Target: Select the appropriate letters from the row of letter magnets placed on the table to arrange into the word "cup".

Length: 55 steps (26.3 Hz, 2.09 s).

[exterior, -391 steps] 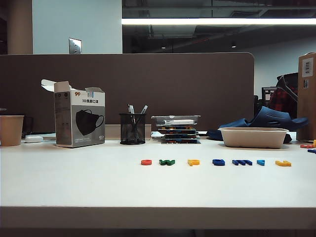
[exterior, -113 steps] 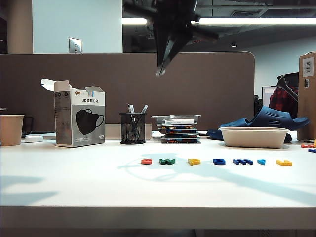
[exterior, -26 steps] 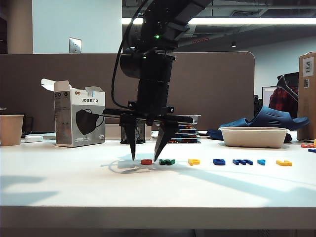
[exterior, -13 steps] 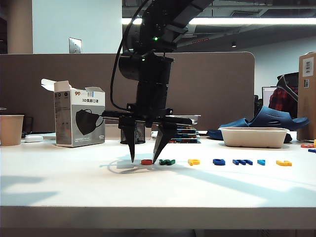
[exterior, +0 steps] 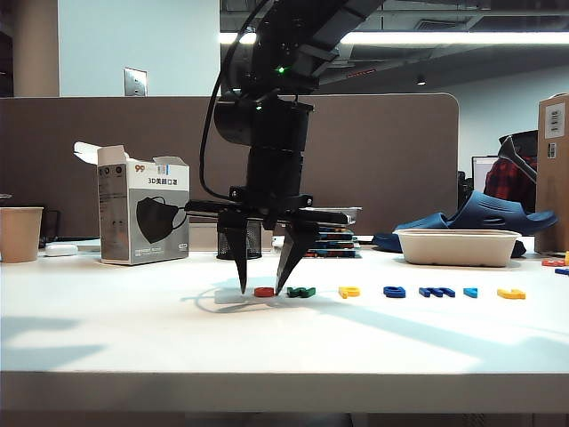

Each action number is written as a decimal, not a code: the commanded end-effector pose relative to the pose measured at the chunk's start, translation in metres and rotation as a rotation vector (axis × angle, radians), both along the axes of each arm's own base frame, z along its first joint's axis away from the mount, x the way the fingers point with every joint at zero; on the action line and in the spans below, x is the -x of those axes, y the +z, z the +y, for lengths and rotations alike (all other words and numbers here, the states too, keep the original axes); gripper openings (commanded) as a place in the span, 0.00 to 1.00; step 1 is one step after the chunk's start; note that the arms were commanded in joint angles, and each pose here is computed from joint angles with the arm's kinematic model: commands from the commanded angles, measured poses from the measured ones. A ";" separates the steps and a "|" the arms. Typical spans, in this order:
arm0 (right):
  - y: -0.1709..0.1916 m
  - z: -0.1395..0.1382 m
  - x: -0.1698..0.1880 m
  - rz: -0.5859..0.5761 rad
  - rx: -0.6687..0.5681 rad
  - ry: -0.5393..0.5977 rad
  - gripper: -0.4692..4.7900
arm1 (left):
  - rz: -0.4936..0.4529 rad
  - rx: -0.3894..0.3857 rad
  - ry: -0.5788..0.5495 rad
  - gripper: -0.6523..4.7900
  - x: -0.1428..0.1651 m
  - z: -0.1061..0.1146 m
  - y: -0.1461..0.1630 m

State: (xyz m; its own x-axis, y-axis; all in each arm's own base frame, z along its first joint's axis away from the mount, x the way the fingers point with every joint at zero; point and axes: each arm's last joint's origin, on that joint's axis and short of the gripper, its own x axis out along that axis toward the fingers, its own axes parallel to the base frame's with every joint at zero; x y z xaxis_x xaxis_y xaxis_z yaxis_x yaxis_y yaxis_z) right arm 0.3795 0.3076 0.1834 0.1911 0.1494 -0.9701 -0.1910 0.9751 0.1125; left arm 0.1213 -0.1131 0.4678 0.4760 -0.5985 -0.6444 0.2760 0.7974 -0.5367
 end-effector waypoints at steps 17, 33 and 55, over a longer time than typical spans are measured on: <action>-0.006 0.000 0.002 0.030 0.020 0.001 0.31 | -0.010 0.005 -0.005 0.11 0.001 0.000 0.001; -0.006 -0.001 0.003 0.037 0.024 0.002 0.30 | -0.010 0.005 -0.005 0.11 0.001 0.000 0.001; 0.020 -0.004 0.004 -0.016 -0.021 -0.002 0.30 | -0.010 0.005 -0.005 0.11 0.001 0.000 0.001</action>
